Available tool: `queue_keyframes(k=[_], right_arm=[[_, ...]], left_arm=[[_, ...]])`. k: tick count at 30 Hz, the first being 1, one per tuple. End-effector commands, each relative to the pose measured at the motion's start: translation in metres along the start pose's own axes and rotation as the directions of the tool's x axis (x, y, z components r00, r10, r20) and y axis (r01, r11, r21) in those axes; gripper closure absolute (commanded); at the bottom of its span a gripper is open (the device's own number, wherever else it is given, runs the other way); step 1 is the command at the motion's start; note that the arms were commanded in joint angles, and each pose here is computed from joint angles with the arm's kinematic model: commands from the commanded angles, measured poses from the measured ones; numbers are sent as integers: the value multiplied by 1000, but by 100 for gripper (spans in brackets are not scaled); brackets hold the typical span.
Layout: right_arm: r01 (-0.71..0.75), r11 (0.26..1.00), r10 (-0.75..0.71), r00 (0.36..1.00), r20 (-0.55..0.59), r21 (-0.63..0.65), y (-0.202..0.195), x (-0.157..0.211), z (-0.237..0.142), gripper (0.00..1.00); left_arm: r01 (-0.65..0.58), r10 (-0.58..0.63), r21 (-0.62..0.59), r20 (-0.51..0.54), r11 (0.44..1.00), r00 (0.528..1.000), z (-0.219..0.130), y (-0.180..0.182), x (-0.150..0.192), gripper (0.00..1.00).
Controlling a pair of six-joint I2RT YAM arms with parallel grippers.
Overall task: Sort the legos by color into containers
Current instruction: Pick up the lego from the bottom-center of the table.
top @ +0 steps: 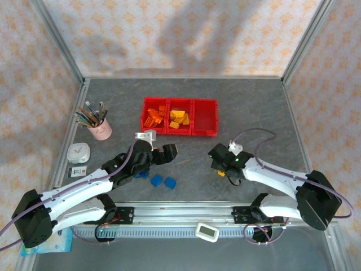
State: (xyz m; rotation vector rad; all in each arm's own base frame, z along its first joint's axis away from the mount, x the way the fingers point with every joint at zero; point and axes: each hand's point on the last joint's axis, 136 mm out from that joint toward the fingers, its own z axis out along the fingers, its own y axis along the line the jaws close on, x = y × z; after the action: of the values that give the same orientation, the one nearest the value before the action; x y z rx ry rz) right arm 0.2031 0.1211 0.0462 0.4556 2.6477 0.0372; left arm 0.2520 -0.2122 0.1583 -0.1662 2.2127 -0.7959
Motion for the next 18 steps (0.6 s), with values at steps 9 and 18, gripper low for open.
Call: queue_keyframes(k=[9,18], right_arm=[[-33,999,33,999,-3,-1,6,16,14,32],[2,1000,-2,1000,-5,31,6,20,24,43]], left_arm=[[15,-14,-20,35,1000,999,-1,5,-3,1],[20,-18,-40,41,999,999,-2,10,-2,1]])
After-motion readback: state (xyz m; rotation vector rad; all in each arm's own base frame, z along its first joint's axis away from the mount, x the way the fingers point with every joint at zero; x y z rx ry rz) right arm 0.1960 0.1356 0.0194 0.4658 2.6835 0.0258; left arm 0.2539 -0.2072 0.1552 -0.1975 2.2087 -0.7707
